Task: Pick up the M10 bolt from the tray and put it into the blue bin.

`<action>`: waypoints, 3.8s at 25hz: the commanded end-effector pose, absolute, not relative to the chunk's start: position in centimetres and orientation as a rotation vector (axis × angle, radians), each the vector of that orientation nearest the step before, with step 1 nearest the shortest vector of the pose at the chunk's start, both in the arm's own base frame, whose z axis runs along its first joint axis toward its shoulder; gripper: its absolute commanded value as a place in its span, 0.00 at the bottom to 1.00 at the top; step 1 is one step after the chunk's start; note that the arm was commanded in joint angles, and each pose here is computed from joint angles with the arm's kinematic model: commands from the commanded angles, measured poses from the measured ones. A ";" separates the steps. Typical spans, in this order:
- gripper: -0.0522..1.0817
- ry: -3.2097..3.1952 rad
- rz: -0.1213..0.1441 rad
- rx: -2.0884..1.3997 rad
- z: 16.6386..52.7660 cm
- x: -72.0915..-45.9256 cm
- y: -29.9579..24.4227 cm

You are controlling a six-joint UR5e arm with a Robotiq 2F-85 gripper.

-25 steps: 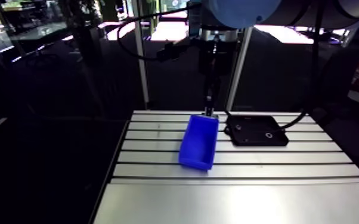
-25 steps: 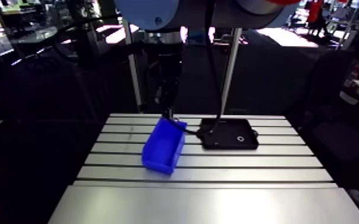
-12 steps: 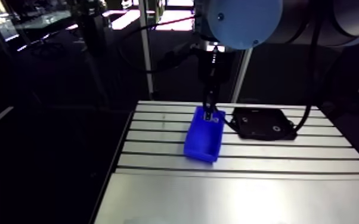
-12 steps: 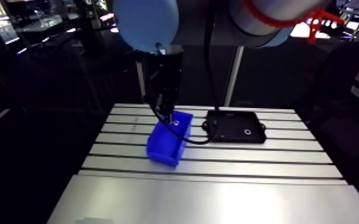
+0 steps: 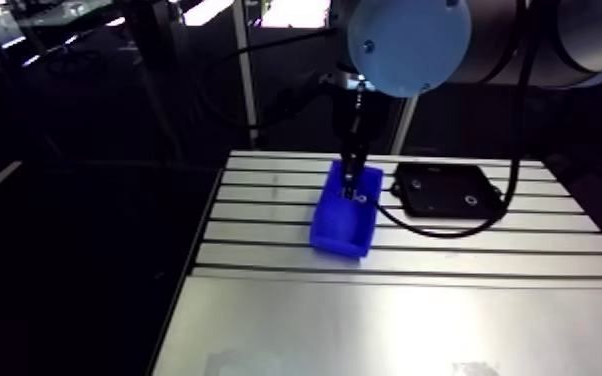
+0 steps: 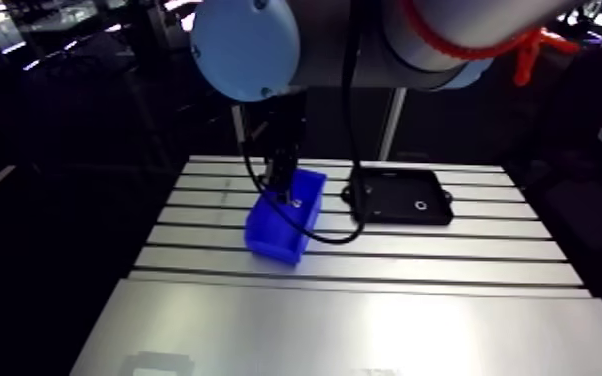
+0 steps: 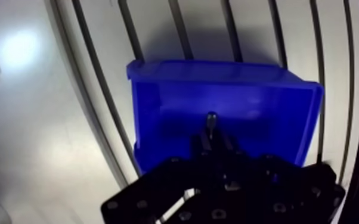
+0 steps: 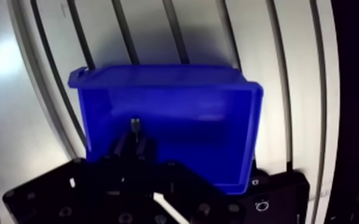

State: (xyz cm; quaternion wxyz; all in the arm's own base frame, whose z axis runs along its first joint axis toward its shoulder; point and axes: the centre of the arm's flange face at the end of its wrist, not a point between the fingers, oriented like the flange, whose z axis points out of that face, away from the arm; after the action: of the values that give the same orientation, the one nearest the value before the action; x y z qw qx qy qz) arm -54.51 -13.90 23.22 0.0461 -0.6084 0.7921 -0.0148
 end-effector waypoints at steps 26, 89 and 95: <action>0.84 2.397 -0.092 -1.813 17.1 -54.9 -13.4; 0.06 3.098 0.021 0.051 50.2 -58.4 -9.0; 0.06 3.118 0.026 0.101 51.8 -57.6 -8.0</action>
State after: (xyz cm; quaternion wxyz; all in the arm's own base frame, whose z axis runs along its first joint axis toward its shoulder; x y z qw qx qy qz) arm -58.15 -8.77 50.59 0.0197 0.0177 0.9996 0.0070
